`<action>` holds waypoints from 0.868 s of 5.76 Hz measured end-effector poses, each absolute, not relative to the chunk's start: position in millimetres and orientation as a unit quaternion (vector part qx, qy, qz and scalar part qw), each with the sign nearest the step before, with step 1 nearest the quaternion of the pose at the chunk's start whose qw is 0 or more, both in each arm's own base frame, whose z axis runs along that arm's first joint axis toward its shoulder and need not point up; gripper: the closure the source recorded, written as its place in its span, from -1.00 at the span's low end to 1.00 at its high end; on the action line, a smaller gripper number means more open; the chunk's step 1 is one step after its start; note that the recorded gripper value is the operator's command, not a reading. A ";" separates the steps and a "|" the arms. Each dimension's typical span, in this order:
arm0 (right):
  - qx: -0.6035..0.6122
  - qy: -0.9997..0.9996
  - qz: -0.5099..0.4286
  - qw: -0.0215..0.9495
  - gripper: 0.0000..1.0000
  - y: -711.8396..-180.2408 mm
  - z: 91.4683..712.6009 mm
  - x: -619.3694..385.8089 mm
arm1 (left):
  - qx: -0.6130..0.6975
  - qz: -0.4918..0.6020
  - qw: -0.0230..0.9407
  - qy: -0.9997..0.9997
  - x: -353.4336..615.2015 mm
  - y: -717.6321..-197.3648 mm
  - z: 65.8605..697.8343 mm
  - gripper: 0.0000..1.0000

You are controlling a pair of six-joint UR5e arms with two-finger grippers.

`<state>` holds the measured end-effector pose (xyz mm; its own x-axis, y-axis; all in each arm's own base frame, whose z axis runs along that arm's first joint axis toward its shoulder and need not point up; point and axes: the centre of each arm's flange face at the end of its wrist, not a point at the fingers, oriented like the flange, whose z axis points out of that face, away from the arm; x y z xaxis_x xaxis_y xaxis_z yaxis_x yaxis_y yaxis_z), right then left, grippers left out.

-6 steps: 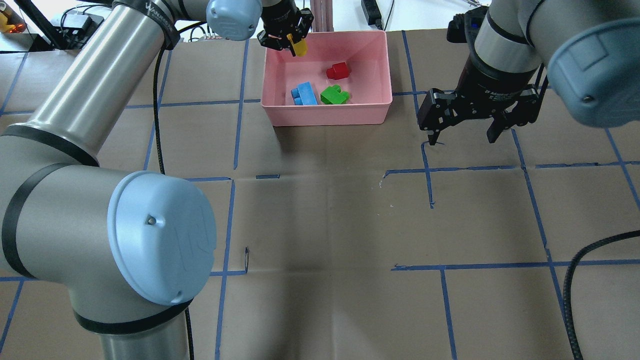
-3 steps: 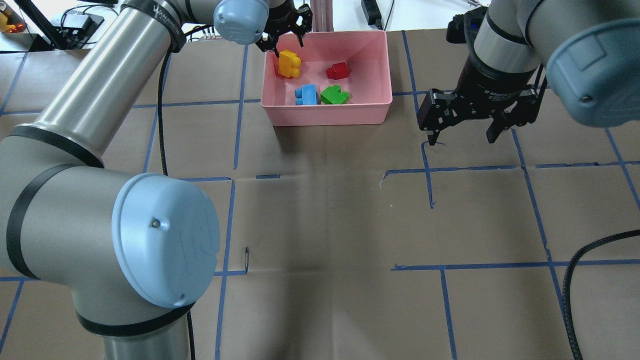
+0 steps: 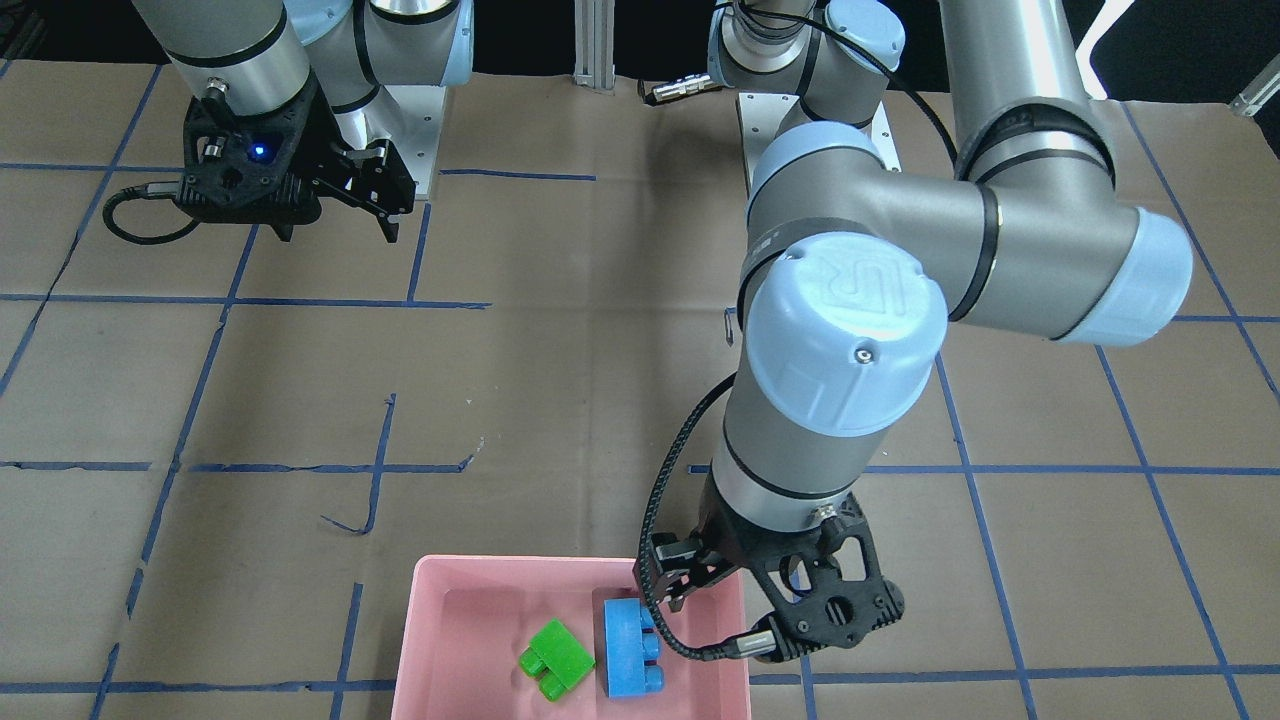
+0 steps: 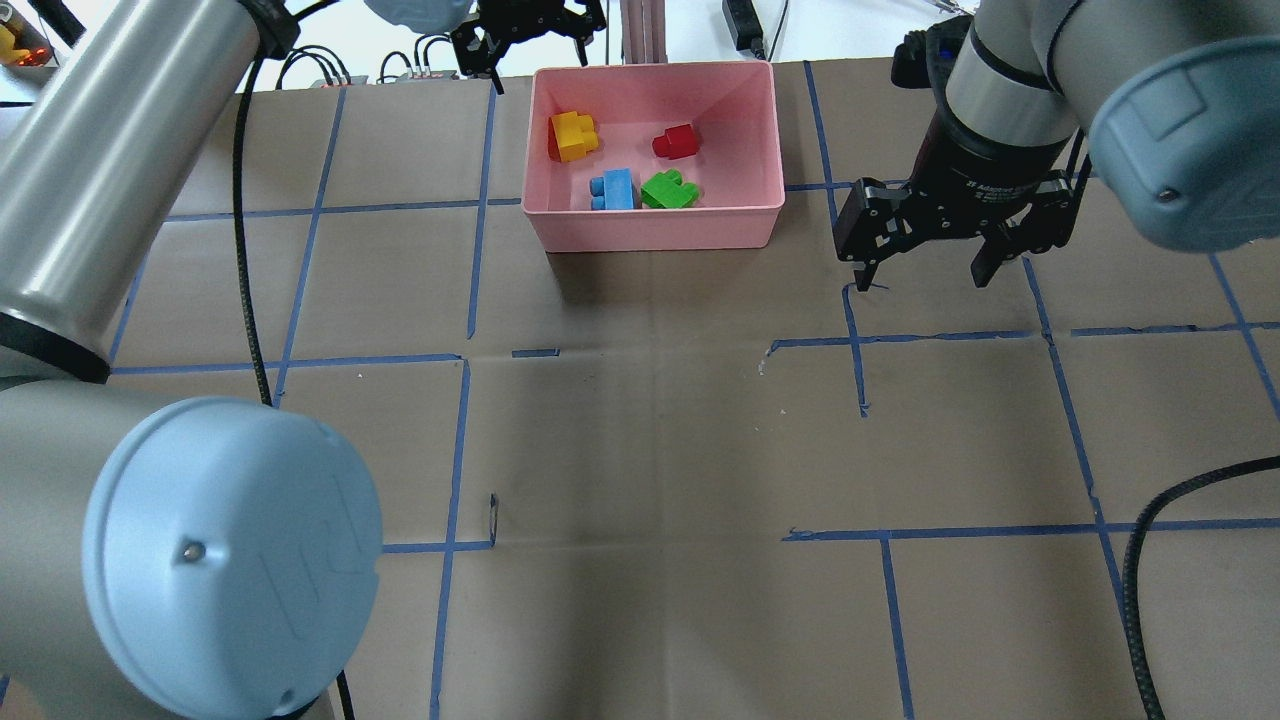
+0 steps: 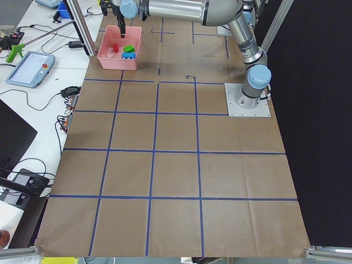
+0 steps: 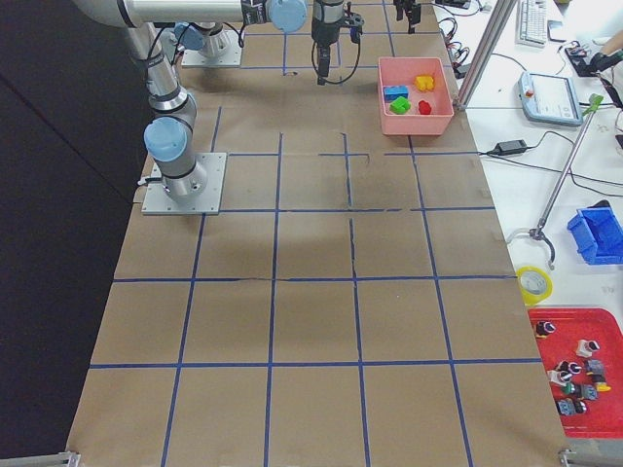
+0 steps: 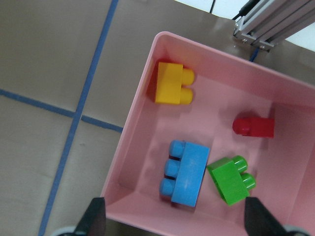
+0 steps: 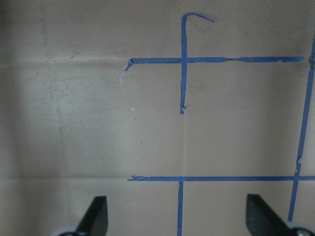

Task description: Put all blocks into box

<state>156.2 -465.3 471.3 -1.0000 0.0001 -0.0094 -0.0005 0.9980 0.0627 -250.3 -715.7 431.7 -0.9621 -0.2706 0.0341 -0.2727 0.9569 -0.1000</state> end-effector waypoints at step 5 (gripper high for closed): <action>0.001 0.999 0.033 0.005 -1.00 -465.6 470.2 157.1 | 0.098 -0.075 -0.035 -0.992 -170.9 -544.6 496.4 -1.00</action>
